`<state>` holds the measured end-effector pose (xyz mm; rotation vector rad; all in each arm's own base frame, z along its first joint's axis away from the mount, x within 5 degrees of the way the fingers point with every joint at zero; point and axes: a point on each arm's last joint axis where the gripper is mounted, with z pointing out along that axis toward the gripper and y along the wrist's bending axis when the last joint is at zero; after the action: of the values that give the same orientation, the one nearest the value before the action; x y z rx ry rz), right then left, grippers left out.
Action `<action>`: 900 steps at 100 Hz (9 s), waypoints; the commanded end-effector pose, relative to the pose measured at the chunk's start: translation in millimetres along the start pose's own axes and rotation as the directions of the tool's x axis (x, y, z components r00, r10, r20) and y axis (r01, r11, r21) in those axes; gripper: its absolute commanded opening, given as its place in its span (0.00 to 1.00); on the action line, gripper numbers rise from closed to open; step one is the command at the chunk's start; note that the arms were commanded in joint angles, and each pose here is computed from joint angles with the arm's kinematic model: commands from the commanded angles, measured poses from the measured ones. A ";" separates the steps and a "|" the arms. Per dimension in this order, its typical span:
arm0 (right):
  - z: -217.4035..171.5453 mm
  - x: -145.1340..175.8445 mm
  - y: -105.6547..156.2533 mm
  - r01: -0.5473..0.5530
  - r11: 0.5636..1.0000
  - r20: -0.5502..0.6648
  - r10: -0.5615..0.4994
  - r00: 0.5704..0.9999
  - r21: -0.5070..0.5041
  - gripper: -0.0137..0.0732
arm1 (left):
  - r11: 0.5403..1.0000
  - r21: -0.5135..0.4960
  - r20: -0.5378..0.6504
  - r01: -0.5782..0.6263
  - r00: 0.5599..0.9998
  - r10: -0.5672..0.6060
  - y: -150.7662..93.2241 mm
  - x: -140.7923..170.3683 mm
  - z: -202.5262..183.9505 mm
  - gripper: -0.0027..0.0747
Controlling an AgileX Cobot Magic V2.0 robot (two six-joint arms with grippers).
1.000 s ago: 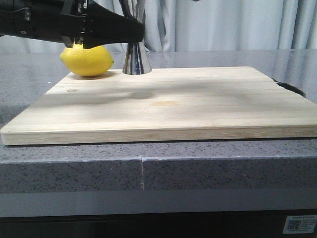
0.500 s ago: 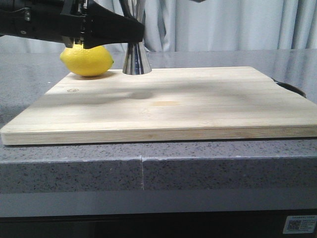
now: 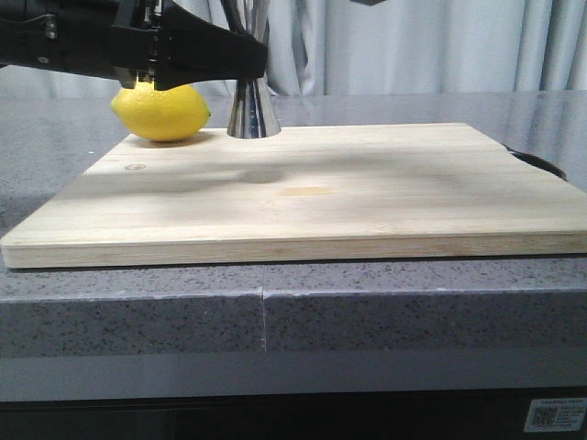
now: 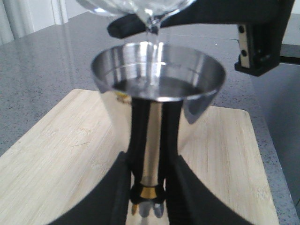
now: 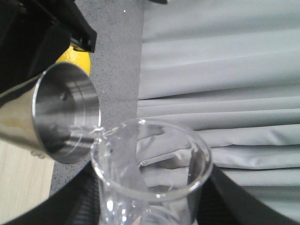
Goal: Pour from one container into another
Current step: 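Tilt the beaker with the right gripper, pouring liquid into the jigger, then tilt the beaker upright and move it back with the right gripper, then lower the glass beaker onto the board's far corner with the right gripper, then open the right gripper and lift it away from the beaker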
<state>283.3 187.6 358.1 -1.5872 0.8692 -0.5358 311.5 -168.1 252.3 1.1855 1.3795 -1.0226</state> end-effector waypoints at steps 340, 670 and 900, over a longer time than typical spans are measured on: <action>-49.1 104.1 20.1 -0.899 0.222 0.315 0.882 0.350 0.378 0.41 | 0.999 0.017 0.116 -0.034 0.993 0.032 -5.4 -29.1 -1.8 0.11; 9.8 159.1 133.9 -0.923 0.087 0.258 0.947 0.194 0.376 0.66 | 0.999 0.013 0.105 -0.037 0.994 0.035 -5.0 -28.1 -1.7 0.11; -15.1 129.2 81.8 -0.922 0.129 0.281 0.929 0.241 0.365 0.75 | 0.999 0.007 0.100 -0.036 0.994 0.035 -4.4 -27.8 -1.6 0.11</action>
<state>337.2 75.2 230.2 -0.3210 1.5838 0.2036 312.1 -167.7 250.8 1.1931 1.3919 -1.0064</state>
